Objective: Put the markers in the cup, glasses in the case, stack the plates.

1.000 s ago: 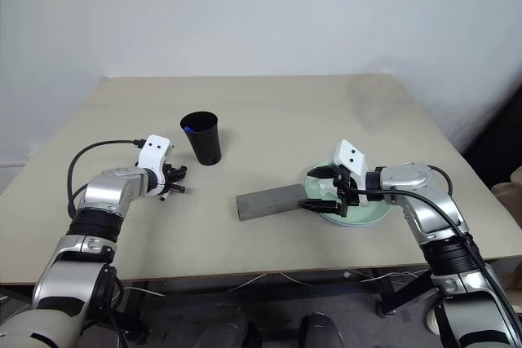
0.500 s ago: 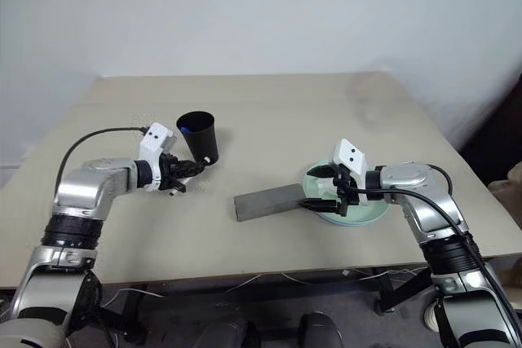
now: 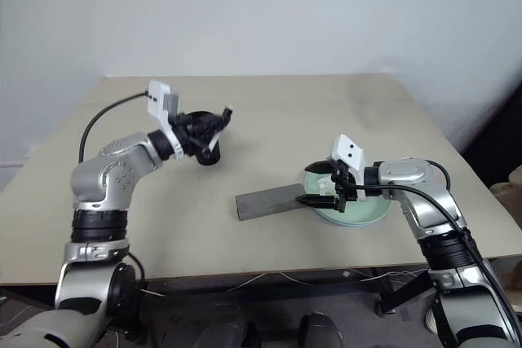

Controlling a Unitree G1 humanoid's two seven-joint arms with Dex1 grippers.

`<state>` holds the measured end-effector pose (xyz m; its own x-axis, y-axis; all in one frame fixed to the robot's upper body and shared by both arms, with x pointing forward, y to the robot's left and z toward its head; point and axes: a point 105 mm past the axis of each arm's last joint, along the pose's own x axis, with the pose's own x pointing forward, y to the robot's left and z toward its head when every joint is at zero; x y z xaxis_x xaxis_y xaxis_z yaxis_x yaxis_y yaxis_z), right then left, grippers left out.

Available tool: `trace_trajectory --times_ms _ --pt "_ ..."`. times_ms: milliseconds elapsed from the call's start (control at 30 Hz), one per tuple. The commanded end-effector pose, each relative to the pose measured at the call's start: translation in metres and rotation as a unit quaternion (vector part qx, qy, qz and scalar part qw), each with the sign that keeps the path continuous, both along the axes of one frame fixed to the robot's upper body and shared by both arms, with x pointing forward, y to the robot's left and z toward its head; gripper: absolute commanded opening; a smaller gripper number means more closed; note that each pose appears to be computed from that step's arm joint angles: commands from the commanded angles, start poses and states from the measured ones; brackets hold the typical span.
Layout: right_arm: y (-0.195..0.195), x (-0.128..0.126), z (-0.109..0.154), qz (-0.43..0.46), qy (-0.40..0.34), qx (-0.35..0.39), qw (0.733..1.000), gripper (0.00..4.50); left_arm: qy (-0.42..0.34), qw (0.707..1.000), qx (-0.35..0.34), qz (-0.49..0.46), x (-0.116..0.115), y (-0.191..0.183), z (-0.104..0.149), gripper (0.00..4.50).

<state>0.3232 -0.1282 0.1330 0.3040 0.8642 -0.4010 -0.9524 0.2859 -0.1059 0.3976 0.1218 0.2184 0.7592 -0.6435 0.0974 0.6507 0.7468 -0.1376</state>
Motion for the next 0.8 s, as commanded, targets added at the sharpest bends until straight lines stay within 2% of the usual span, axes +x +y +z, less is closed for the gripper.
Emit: trace_trajectory --times_ms 33,200,300,533,800 --pt "0.002 0.004 0.014 0.005 -0.028 0.006 1.000 4.41 -0.085 0.992 -0.018 0.092 0.019 0.014 0.030 0.31" --pt "0.002 0.003 0.013 0.004 -0.028 0.008 1.000 4.41 -0.146 0.970 -0.016 0.196 0.040 0.029 0.042 0.31" --pt "0.003 0.002 0.013 0.003 -0.027 0.011 1.000 4.41 -0.166 0.959 -0.007 0.228 0.048 0.035 0.039 0.31" --pt "0.004 0.001 0.012 0.002 -0.028 0.014 1.000 4.41 -0.153 0.956 0.021 0.249 0.062 0.034 0.015 0.31" --pt "0.005 0.001 0.013 0.004 -0.029 0.016 0.999 4.41 -0.139 0.957 0.046 0.252 0.067 0.029 -0.008 0.31"
